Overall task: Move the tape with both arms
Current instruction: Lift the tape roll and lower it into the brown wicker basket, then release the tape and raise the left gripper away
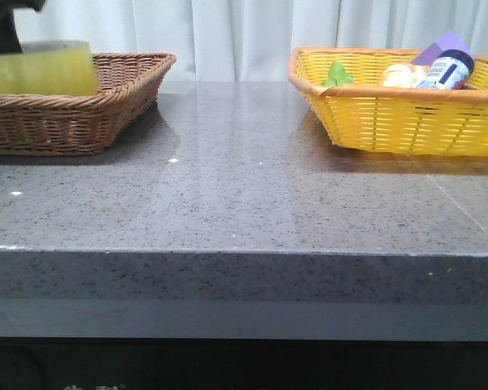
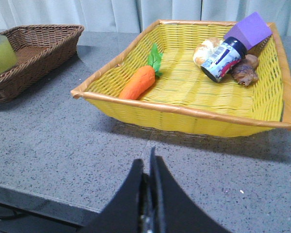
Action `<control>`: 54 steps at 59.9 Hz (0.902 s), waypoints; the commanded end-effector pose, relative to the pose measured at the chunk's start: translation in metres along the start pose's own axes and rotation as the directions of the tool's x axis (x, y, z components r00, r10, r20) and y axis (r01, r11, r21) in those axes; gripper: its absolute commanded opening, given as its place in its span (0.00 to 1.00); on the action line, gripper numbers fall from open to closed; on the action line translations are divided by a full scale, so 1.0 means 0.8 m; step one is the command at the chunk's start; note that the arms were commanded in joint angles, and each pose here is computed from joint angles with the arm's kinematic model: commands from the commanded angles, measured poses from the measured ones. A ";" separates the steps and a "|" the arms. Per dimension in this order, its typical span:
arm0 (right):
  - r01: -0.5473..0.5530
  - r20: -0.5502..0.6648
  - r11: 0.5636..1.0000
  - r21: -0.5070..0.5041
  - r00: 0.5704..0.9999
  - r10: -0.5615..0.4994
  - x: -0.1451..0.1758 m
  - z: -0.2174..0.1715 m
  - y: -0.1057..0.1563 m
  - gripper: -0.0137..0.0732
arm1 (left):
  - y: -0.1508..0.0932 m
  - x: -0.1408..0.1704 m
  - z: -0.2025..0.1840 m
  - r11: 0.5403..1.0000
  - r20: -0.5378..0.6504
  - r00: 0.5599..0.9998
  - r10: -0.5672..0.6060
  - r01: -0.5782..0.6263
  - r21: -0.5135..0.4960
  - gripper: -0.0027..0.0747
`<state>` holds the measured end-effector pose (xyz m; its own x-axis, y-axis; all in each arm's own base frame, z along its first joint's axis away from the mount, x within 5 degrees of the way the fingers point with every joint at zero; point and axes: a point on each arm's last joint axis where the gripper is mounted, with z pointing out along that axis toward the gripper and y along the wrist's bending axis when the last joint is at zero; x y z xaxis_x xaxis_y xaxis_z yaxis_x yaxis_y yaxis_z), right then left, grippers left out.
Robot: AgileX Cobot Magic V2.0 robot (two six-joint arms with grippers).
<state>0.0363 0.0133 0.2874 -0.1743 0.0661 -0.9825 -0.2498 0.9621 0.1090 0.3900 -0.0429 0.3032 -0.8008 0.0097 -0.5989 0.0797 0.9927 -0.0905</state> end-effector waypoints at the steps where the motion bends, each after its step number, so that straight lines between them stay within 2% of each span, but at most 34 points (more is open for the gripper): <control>1: 0.007 0.099 1.000 0.007 0.995 -0.008 -0.018 -0.003 0.000 0.06 | -0.004 -0.025 -0.024 1.000 0.161 0.987 -0.025 0.022 0.022 0.08; 8: 0.007 0.099 1.000 0.007 0.995 -0.008 -0.018 -0.003 0.000 0.06 | -0.003 -0.024 -0.017 0.999 0.151 0.988 -0.027 0.024 0.022 0.08; 12: 0.007 0.098 1.000 0.007 0.995 -0.008 -0.018 -0.003 0.000 0.06 | -0.003 -0.024 -0.017 0.999 0.151 0.988 -0.027 0.024 0.022 0.13; 17: 0.007 0.098 1.000 0.007 0.995 -0.008 -0.018 -0.003 0.000 0.06 | -0.003 -0.024 -0.017 0.999 0.149 0.988 -0.027 0.024 0.022 0.24; 24: 0.007 0.098 1.000 0.007 0.995 -0.008 -0.018 -0.003 0.000 0.06 | -0.003 -0.023 -0.016 0.999 0.136 0.990 -0.027 0.024 0.022 0.44; 29: 0.007 0.098 1.000 0.007 0.995 -0.008 -0.018 -0.003 0.000 0.06 | -0.003 -0.022 -0.017 0.999 0.133 0.991 -0.027 0.024 0.022 0.51; 39: 0.007 0.098 1.000 0.007 0.995 -0.008 -0.018 -0.003 0.000 0.06 | -0.007 -0.026 -0.052 0.999 0.192 0.981 0.026 -0.030 0.018 0.48; 54: 0.007 0.099 1.000 0.007 0.995 -0.008 -0.018 -0.003 0.000 0.06 | -0.009 -0.001 -0.143 0.998 0.314 0.948 0.056 -0.060 0.003 0.31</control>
<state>0.0363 0.0133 0.2874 -0.1743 0.0661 -0.9825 -0.2498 0.9621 0.1090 0.3500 -0.0395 0.3552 -0.6924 0.0319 -0.7208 0.1199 0.9902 -0.0713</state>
